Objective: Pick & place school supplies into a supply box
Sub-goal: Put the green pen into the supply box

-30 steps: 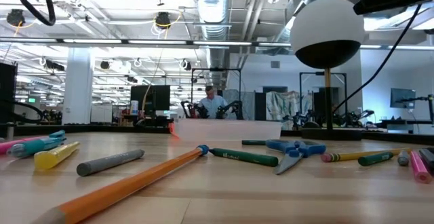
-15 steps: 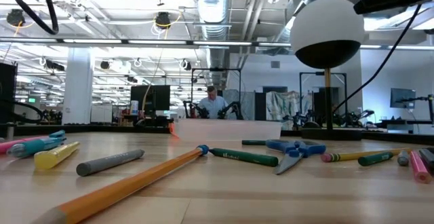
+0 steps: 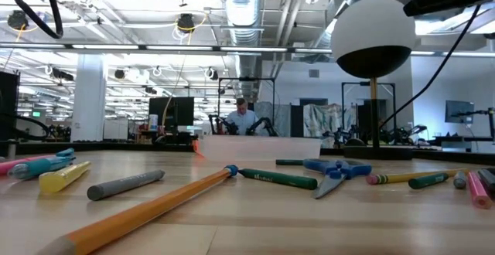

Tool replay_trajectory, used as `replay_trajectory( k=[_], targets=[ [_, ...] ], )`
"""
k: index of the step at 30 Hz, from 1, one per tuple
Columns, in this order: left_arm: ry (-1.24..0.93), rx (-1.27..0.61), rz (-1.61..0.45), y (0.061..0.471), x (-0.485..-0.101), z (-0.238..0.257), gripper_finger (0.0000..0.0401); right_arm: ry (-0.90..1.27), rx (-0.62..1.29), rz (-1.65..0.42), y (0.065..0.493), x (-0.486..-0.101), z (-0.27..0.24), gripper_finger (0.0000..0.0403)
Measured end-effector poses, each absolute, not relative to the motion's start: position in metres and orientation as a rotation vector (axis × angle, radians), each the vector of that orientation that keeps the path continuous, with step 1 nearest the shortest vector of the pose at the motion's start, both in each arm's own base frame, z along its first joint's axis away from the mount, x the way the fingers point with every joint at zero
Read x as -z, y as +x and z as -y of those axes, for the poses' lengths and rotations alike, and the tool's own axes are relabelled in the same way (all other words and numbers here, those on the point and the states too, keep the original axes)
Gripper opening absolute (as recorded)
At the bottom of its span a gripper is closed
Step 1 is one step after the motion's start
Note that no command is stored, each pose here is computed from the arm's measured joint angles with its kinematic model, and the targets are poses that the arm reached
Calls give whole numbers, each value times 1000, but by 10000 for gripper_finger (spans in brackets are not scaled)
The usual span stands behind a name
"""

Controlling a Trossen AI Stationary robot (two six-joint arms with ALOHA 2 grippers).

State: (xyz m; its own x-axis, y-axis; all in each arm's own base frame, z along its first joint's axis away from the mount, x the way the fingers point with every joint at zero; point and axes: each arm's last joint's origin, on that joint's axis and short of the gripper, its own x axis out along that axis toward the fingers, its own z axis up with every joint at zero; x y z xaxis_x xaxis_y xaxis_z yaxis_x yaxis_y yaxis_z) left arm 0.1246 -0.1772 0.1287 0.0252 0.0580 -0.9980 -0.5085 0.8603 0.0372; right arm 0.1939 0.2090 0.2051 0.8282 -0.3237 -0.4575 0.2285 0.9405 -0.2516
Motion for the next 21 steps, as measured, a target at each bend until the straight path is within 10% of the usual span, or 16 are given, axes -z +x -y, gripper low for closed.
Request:
replay_trajectory(
  k=[21],
  targets=[
    [-114, -425, -1421, 143, -152, 172, 18, -191, 295, -518, 194, -205, -209, 134]
  ],
)
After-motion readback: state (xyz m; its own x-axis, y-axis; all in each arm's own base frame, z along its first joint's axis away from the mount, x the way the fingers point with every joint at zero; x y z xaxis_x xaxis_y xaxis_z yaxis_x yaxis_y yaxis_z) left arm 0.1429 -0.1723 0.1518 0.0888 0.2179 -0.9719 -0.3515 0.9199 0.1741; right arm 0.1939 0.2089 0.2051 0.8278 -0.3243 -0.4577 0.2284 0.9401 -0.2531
